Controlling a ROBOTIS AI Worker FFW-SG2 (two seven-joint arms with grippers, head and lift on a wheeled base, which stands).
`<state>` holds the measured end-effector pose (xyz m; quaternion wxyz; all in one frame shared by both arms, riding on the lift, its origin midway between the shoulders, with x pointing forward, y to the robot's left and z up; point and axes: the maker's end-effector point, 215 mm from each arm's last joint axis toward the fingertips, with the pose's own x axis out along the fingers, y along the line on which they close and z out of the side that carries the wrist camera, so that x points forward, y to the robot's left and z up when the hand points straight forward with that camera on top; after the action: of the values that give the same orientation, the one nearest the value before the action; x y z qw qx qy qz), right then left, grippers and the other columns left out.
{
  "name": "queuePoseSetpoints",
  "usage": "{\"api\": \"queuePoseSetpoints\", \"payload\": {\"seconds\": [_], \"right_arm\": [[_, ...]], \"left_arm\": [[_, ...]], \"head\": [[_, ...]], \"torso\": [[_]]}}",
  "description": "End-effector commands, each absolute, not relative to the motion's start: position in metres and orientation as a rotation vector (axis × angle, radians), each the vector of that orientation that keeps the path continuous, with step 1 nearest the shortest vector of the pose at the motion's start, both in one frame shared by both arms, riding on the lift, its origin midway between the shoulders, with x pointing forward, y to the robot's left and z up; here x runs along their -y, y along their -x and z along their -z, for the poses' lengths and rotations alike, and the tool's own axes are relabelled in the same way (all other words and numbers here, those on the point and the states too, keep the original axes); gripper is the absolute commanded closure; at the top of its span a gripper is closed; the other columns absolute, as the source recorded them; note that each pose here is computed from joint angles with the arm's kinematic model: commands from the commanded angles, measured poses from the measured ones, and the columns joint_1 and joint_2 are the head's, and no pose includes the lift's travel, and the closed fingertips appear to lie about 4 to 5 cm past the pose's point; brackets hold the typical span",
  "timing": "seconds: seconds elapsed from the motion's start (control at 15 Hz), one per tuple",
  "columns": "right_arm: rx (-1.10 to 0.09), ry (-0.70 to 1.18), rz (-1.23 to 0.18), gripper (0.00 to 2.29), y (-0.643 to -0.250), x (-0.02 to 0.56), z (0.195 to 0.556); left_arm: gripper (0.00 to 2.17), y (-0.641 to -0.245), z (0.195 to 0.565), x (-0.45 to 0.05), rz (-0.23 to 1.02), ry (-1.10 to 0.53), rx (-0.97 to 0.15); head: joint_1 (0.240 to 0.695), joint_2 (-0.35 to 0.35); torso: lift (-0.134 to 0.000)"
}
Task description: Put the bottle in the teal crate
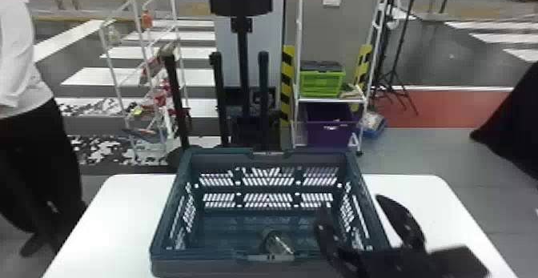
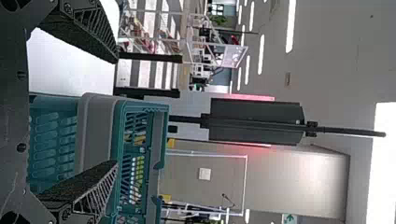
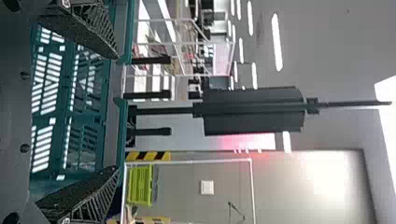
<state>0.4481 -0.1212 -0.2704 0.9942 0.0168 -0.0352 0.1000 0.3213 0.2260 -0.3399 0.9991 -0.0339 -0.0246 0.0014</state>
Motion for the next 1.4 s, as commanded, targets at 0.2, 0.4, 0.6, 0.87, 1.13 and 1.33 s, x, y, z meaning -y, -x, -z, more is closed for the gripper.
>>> {"api": "queuePoseSetpoints", "payload": {"seconds": [0.2, 0.4, 0.6, 0.87, 1.13, 1.33], "right_arm": [[0.095, -0.074, -0.099, 0.05, -0.382, 0.173, 0.296], [0.128, -0.104, -0.072, 0.05, -0.353, 0.183, 0.304], [0.075, -0.112, -0.040, 0.05, -0.332, 0.200, 0.334], [0.060, -0.110, -0.015, 0.05, -0.317, 0.214, 0.343], [0.046, -0.099, -0.033, 0.05, -0.318, 0.213, 0.346], [0.021, -0.094, -0.040, 0.06, -0.320, 0.211, 0.349]], "left_arm": [[0.12, -0.322, 0.339, -0.225, 0.000, 0.069, 0.049], [0.12, -0.324, 0.338, -0.225, -0.001, 0.072, 0.053], [0.12, -0.323, 0.338, -0.225, -0.001, 0.070, 0.052], [0.12, -0.327, 0.338, -0.225, 0.000, 0.072, 0.057], [0.12, -0.327, 0.337, -0.223, 0.004, 0.073, 0.058], [0.12, -0.326, 0.339, -0.223, 0.002, 0.073, 0.053]], "head": [[0.499, 0.000], [0.499, 0.000], [0.499, 0.000], [0.499, 0.000], [0.499, 0.000], [0.499, 0.000]], "torso": [[0.000], [0.000], [0.000], [0.000], [0.000], [0.000]]}}
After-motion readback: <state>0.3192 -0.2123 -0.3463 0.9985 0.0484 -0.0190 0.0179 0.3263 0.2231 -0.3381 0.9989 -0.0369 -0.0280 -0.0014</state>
